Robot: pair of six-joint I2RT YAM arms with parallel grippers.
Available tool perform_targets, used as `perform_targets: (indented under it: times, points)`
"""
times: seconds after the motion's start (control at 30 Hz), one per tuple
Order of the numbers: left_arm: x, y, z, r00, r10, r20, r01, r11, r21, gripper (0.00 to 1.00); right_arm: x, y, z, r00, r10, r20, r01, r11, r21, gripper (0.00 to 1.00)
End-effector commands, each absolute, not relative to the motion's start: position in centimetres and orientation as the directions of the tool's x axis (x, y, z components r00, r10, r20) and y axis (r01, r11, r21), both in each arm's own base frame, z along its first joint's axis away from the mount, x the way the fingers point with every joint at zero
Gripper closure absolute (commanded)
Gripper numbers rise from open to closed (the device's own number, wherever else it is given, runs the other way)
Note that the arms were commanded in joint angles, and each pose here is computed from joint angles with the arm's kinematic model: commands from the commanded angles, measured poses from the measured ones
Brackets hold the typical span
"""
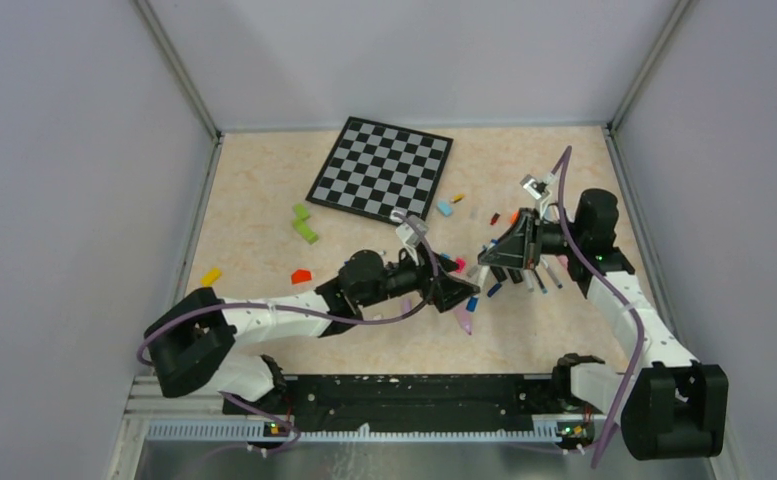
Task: Open the pen caps
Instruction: Pick up the pen from the center of the board.
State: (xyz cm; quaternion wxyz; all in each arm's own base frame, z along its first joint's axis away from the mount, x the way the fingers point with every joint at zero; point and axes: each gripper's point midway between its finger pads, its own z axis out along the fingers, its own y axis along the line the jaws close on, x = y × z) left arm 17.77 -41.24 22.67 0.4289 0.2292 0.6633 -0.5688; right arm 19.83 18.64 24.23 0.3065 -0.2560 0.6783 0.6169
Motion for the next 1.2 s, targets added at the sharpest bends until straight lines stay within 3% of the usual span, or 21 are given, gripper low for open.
perform_targets:
  times: [0.0, 0.33, 0.6, 0.9, 1.0, 1.07, 1.17]
  points:
    - [17.6, -38.0, 26.8, -0.418, -0.372, -0.829, 0.831, 0.211, -0.514, 0.01, 19.0, 18.6, 25.5, -0.635, 0.028, -0.772, -0.769, 0.068, 0.636, 1.0]
    - [14.1, -39.2, 23.7, -0.566, -0.176, -0.805, 0.815, 0.026, -0.579, 0.02, 18.9, 18.4, 25.3, -0.637, 0.034, -0.77, -0.767, 0.068, 0.638, 1.0]
    - [13.0, -41.4, 22.0, -0.608, -0.071, -0.791, 0.794, -0.062, -0.605, 0.17, 19.0, 18.3, 25.1, -0.64, 0.039, -0.767, -0.764, 0.075, 0.641, 1.0]
    - [12.1, -42.5, 21.0, -0.662, -0.028, -0.749, 0.745, -0.136, -0.653, 0.5, 19.1, 18.2, 25.0, -0.638, 0.042, -0.769, -0.765, 0.08, 0.639, 1.0]
    - [11.9, -42.8, 20.9, -0.669, -0.01, -0.743, 0.735, -0.154, -0.66, 0.77, 19.2, 18.2, 24.8, -0.639, 0.045, -0.768, -0.764, 0.086, 0.64, 1.0]
    - [11.8, -42.8, 20.7, -0.675, -0.003, -0.738, 0.728, -0.163, -0.665, 0.89, 19.2, 18.2, 24.8, -0.638, 0.045, -0.769, -0.764, 0.085, 0.639, 1.0]
    - [11.7, -42.9, 20.6, -0.686, 0.002, -0.727, 0.717, -0.169, -0.677, 0.88, 19.1, 18.2, 24.8, -0.634, 0.044, -0.772, -0.767, 0.085, 0.636, 1.0]
